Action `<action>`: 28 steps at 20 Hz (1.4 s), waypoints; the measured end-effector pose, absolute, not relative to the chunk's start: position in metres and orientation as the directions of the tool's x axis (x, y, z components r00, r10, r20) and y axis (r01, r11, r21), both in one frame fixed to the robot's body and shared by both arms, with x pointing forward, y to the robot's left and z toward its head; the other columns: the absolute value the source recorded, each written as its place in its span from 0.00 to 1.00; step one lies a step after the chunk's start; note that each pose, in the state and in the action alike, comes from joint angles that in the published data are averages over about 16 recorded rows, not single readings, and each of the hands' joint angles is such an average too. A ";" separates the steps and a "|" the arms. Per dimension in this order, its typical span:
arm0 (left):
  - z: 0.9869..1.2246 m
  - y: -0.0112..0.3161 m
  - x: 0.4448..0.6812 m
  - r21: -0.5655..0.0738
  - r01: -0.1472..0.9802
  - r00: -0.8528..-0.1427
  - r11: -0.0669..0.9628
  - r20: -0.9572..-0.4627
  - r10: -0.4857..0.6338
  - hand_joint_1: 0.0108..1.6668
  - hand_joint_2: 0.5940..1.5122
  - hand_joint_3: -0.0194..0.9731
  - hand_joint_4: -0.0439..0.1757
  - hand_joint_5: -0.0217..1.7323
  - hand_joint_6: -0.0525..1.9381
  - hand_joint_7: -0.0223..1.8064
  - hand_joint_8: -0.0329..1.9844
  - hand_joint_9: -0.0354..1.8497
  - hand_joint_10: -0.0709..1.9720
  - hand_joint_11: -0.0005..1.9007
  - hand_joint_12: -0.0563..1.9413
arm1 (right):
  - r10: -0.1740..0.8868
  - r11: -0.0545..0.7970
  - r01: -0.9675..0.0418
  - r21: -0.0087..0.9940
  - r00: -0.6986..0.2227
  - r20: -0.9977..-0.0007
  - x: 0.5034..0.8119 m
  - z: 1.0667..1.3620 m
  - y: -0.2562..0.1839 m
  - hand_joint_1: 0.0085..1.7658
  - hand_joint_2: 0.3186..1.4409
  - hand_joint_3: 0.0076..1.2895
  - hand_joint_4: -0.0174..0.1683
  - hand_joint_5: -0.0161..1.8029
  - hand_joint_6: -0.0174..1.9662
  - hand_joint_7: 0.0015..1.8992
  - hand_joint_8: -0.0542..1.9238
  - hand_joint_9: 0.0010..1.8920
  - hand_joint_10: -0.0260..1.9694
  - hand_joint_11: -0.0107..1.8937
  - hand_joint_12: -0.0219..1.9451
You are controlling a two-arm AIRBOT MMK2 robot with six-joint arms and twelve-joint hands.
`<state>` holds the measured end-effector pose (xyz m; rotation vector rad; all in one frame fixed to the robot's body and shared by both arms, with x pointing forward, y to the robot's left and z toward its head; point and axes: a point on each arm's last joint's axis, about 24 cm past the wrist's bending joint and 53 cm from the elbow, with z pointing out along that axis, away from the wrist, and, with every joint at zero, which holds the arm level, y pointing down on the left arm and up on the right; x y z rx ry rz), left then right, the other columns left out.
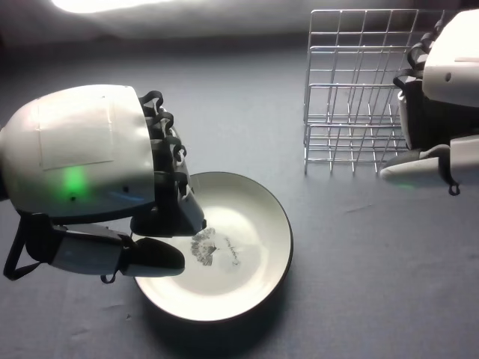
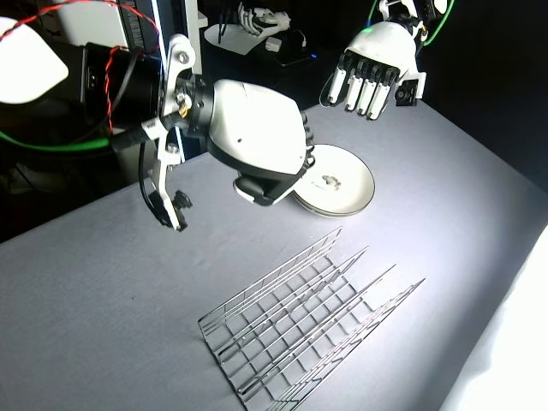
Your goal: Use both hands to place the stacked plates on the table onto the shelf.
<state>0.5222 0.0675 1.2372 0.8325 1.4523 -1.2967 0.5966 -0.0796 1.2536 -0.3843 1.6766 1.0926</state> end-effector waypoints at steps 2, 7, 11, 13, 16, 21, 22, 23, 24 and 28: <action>1.236 0.068 0.522 -0.304 0.933 -0.288 0.193 -0.952 -0.109 0.13 0.55 0.05 0.39 0.30 0.40 0.31 0.34 0.30 0.37 0.27 0.40 | 0.251 0.529 -0.707 0.469 -0.397 -0.883 0.596 1.254 -0.079 0.08 0.74 0.03 0.11 0.46 0.43 0.43 0.43 0.44 0.43 0.46 0.41; 1.234 0.068 0.520 -0.309 0.933 -0.296 0.186 -0.951 -0.094 0.09 0.52 0.05 0.31 0.20 0.27 0.21 0.23 0.20 0.25 0.18 0.27 | 0.243 0.520 -0.719 0.461 -0.393 -0.887 0.593 1.254 -0.077 0.05 0.73 0.02 0.11 0.31 0.29 0.28 0.30 0.29 0.29 0.31 0.27; 1.230 0.070 0.519 -0.313 0.933 -0.307 0.175 -0.950 -0.063 0.02 0.48 0.05 0.19 0.07 0.10 0.08 0.07 0.08 0.10 0.06 0.10 | 0.230 0.506 -0.735 0.451 -0.389 -0.892 0.590 1.252 -0.075 0.02 0.70 0.02 0.11 0.14 0.12 0.13 0.13 0.13 0.12 0.14 0.10; 1.227 0.072 0.518 -0.315 0.934 -0.313 0.166 -0.949 -0.039 0.01 0.47 0.04 0.19 0.03 0.03 0.03 0.02 0.03 0.04 0.02 0.03 | 0.224 0.499 -0.743 0.447 -0.388 -0.894 0.588 1.251 -0.074 0.01 0.70 0.01 0.11 0.06 0.04 0.05 0.05 0.05 0.04 0.06 0.02; 1.220 0.073 0.513 -0.309 0.940 -0.314 0.143 -0.949 0.016 0.01 0.45 0.04 0.18 0.02 0.02 0.02 0.01 0.03 0.04 0.01 0.02 | 0.211 0.493 -0.751 0.439 -0.386 -0.898 0.587 1.247 -0.075 0.01 0.70 0.01 0.11 0.02 0.02 0.01 0.04 0.01 0.02 0.01 0.01; 1.201 0.081 0.513 -0.297 0.948 -0.311 0.116 -0.942 0.130 0.01 0.43 0.03 0.19 0.02 0.02 0.02 0.01 0.03 0.04 0.01 0.02 | 0.188 0.488 -0.759 0.430 -0.390 -0.902 0.585 1.238 -0.077 0.01 0.69 0.01 0.11 0.02 0.02 0.01 0.04 0.01 0.02 0.02 0.01; 1.196 0.083 0.514 -0.292 0.949 -0.308 0.115 -0.939 0.156 0.01 0.43 0.03 0.19 0.02 0.02 0.02 0.01 0.03 0.04 0.01 0.02 | 0.183 0.488 -0.760 0.428 -0.390 -0.902 0.585 1.236 -0.078 0.01 0.69 0.01 0.11 0.02 0.02 0.01 0.04 0.01 0.02 0.02 0.01; 1.190 0.086 0.516 -0.287 0.951 -0.304 0.113 -0.935 0.184 0.01 0.42 0.03 0.19 0.02 0.02 0.02 0.01 0.03 0.04 0.01 0.02 | 0.179 0.489 -0.761 0.427 -0.392 -0.903 0.585 1.234 -0.079 0.01 0.69 0.01 0.11 0.02 0.02 0.01 0.04 0.01 0.02 0.02 0.01; 1.185 0.088 0.517 -0.282 0.953 -0.299 0.111 -0.931 0.210 0.01 0.42 0.03 0.20 0.02 0.02 0.02 0.01 0.03 0.04 0.01 0.02 | 0.175 0.490 -0.760 0.426 -0.393 -0.903 0.585 1.233 -0.080 0.01 0.69 0.01 0.11 0.02 0.02 0.01 0.04 0.01 0.02 0.02 0.01; 1.164 0.098 0.524 -0.262 0.959 -0.283 0.107 -0.910 0.305 0.00 0.42 0.03 0.21 0.02 0.02 0.02 0.01 0.03 0.04 0.01 0.02 | 0.161 0.496 -0.758 0.423 -0.398 -0.903 0.585 1.226 -0.083 0.01 0.70 0.01 0.11 0.02 0.02 0.01 0.04 0.01 0.02 0.02 0.01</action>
